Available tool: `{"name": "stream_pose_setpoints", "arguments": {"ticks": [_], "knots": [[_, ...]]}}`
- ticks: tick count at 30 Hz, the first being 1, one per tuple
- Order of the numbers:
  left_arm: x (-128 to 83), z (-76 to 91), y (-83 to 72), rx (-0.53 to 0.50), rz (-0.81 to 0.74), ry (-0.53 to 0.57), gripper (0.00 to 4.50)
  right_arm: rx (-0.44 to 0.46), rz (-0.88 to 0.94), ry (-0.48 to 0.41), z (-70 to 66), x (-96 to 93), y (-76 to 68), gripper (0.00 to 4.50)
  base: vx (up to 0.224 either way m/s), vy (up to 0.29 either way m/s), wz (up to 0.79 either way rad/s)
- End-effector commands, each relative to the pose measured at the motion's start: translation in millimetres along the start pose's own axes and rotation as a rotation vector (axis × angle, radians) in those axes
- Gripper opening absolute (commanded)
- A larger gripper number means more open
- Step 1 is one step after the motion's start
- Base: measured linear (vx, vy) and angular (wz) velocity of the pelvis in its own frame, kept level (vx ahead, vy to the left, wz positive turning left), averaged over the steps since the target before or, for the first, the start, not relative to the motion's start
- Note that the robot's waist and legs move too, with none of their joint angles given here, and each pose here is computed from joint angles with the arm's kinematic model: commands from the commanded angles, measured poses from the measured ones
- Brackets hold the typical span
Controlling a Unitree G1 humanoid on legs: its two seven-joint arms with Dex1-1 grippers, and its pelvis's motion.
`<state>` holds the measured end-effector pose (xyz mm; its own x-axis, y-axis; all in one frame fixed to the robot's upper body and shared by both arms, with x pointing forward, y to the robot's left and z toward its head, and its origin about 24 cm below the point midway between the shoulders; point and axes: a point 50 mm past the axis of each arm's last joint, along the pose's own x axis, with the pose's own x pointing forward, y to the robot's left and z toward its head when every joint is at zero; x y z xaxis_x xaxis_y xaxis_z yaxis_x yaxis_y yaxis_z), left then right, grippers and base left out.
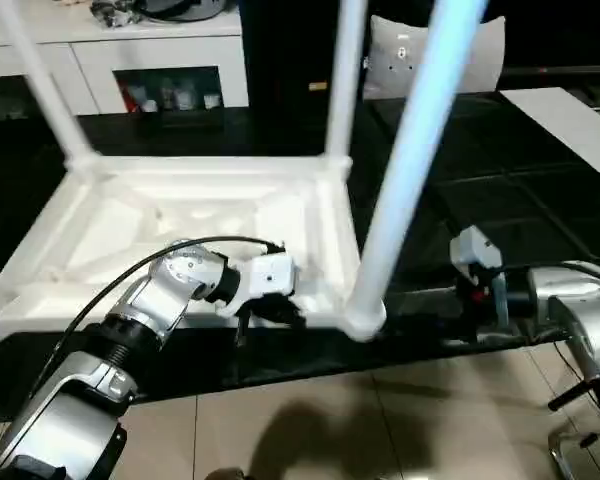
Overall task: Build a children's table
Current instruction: Rotate leg to tighten
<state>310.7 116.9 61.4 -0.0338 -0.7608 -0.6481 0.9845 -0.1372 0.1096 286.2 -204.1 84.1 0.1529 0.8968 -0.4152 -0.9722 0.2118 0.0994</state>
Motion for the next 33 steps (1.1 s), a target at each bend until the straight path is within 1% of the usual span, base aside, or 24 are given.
{"name": "stream_pose_setpoints", "arguments": {"ticks": [1,4,5,10,11,13,17,22,23,24,26,28,29,32,33], "knots": [[11,9.4,-7.3,0.084,-0.102,0.006,0.0,-0.003,0.063,-0.032,4.4,6.1,1.1,3.71,0.0,0.0,0.0],[13,11.2,-8.1,0.097,-0.118,-0.001,0.0,-0.02,0.066,-0.022,4.2,11.2,-0.4,3.53,0.0,0.0,0.0],[13,11.6,-8.2,0.099,-0.122,-0.002,0.0,-0.022,0.067,-0.019,4.0,12.3,-0.8,3.53,0.0,0.0,0.0],[14,13.2,-8.3,0.104,-0.13,-0.011,0.0,-0.019,0.097,-0.005,2.6,17.3,-1.9,3.03,0.0,0.0,0.0],[14,13.0,-8.6,0.105,-0.132,-0.011,0.0,-0.016,0.106,-0.006,2.6,18.1,-2.0,3.03,0.0,0.0,0.0],[14,12.7,-8.9,0.105,-0.134,-0.01,0.0,-0.012,0.118,-0.01,2.7,19.0,-1.8,2.76,0.0,0.0,0.0],[14,12.0,-9.0,0.102,-0.13,-0.01,0.0,-0.001,0.14,-0.024,2.8,20.2,-0.7,2.45,0.0,0.0,0.0],[15,14.6,-10.9,0.057,-0.126,-0.074,0.0,0.028,0.157,-0.066,3.6,22.2,2.7,2.05,0.0,0.0,0.0],[16,15.4,-11.0,0.046,-0.121,-0.087,0.0,0.033,0.154,-0.077,3.9,22.6,3.4,2.02,0.0,0.0,0.0],[17,16.8,-10.0,0.009,-0.099,-0.101,0.0,0.058,0.142,-0.119,6.0,25.1,5.0,2.01,0.0,0.0,0.0],[17,17.0,-9.3,-0.004,-0.088,-0.101,0.0,0.062,0.134,-0.129,6.7,26.1,5.4,1.99,0.0,0.0,0.0],[19,18.6,-6.2,-0.05,-0.047,-0.11,0.0,0.062,0.082,-0.143,8.3,30.9,4.7,1.97,0.0,0.0,0.0],[21,20.7,-3.4,-0.076,-0.012,-0.124,0.0,0.046,0.014,-0.135,8.8,35.8,2.0,1.97,0.0,0.0,0.0],[28,28.9,9.9,-0.176,0.144,-0.164,0.0,0.099,-0.267,-0.101,8.3,54.5,-15.1,1.97,0.0,0.0,0.0],[29,29.8,11.4,-0.189,0.162,-0.168,0.0,0.108,-0.296,-0.1,8.5,56.3,-17.0,1.96,0.0,0.0,0.0]]}}
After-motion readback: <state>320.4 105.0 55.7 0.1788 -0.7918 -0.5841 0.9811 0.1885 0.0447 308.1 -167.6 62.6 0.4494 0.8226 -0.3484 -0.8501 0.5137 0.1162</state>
